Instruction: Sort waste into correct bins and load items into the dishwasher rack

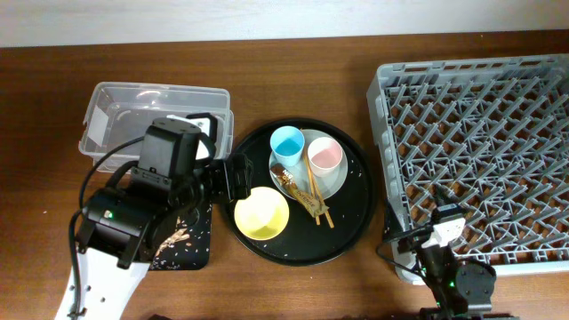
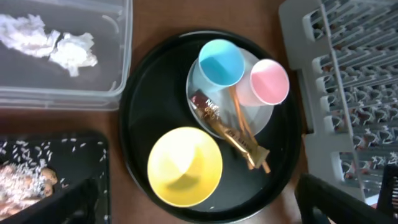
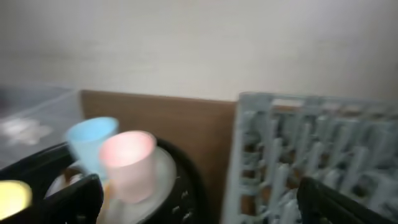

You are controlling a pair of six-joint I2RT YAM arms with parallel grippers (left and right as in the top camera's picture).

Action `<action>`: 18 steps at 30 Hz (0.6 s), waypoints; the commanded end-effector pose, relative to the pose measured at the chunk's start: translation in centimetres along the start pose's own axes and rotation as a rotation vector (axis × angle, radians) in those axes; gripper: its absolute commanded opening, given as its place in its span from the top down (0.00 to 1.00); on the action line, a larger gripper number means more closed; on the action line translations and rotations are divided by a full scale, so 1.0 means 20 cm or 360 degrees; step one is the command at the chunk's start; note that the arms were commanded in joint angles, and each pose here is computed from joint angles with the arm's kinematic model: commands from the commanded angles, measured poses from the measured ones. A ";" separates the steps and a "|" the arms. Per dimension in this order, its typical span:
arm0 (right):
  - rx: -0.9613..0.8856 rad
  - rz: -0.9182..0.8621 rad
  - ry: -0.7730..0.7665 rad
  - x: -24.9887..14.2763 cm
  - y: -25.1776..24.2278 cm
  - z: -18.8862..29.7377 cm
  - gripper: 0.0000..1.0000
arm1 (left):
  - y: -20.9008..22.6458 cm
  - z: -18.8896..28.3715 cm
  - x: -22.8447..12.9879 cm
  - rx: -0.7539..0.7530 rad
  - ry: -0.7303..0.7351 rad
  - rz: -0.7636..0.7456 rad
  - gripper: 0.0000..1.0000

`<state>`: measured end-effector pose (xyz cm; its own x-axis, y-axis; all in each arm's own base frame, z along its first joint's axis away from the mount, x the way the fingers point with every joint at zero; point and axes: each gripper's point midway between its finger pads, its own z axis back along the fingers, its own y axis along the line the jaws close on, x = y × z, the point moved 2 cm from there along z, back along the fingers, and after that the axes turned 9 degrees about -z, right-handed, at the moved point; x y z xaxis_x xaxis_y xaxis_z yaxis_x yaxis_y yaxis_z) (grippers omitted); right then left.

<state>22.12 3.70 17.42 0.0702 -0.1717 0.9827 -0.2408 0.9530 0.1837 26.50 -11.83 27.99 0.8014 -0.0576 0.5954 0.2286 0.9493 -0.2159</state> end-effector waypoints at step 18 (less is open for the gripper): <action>0.0330 -0.0428 0.0821 0.88 0.45 0.23 0.02 | 0.24 0.06 0.00 0.0139 0.0015 0.0229 0.01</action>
<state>17.01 7.07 35.58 0.5674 -0.2118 0.7957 -0.2832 0.8572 0.4302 26.32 -9.06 27.15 0.8392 0.0051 0.5438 0.1287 0.9697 -0.2078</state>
